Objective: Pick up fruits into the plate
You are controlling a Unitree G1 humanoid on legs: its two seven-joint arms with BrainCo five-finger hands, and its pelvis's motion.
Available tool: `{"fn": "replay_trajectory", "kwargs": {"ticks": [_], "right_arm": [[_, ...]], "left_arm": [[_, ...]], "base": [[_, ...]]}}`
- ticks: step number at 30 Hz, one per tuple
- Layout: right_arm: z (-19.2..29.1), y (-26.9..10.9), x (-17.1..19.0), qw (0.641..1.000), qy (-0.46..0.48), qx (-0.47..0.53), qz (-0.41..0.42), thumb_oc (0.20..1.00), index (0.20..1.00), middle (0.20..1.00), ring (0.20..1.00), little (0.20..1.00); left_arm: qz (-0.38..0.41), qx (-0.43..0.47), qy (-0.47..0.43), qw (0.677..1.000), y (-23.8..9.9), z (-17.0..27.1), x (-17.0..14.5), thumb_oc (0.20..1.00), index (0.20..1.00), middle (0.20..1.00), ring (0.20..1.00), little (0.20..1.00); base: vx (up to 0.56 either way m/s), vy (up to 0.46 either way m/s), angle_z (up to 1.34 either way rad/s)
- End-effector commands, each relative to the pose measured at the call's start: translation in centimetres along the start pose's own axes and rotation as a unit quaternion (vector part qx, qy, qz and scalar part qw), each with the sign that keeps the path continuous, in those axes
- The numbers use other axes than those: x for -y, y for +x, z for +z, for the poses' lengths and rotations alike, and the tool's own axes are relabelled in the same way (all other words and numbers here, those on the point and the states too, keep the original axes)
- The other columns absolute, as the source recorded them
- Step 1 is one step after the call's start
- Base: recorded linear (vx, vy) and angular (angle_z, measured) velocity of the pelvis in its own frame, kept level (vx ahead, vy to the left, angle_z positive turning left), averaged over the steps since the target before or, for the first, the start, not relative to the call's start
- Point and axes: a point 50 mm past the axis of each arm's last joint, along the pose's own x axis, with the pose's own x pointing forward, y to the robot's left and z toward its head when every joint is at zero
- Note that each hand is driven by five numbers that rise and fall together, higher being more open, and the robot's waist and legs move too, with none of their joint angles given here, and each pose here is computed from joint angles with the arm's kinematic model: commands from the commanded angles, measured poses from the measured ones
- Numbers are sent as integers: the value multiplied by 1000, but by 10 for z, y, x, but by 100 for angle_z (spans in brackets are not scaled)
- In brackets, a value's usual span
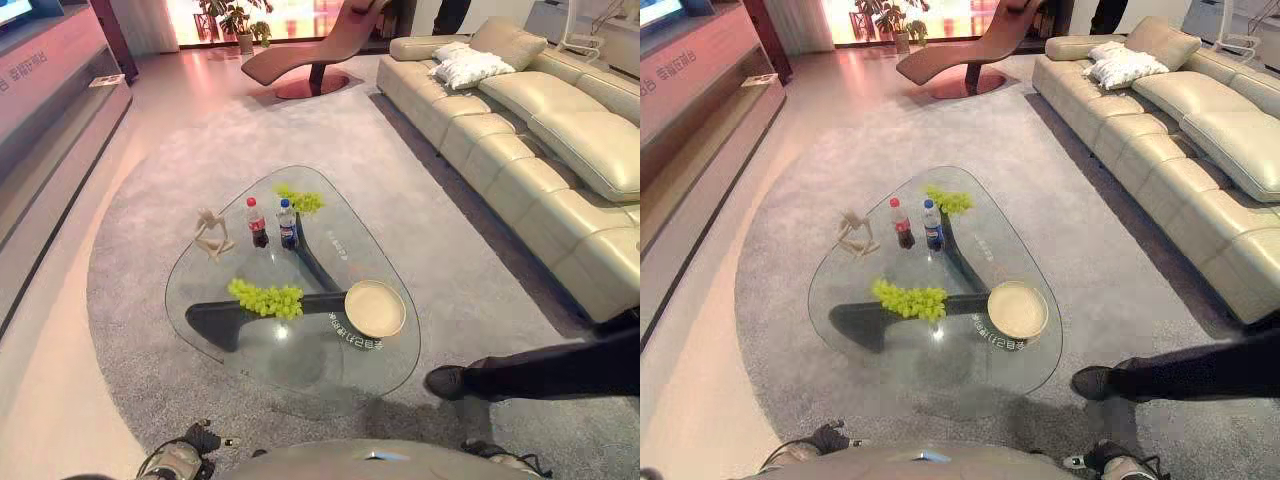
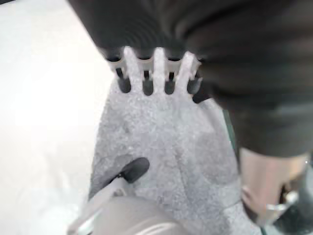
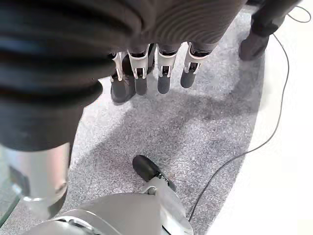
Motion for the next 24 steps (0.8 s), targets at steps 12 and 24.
{"fn": "replay_trajectory", "kwargs": {"ticks": [12,24], "right_arm": [[18,2,13,1000,14,3,-12,1000,1000,1000,1000,1000],[19,2,15,1000,12,0,-15,1000,1000,1000,1000,1000]], "left_arm": [[23,6,17,1000,3,13,-14,1000,1000,1000,1000,1000],[43,10,19,999,2,10,-15,1000,1000,1000,1000,1000]], "base": [[15,4,-6],[8,1,-5]]}}
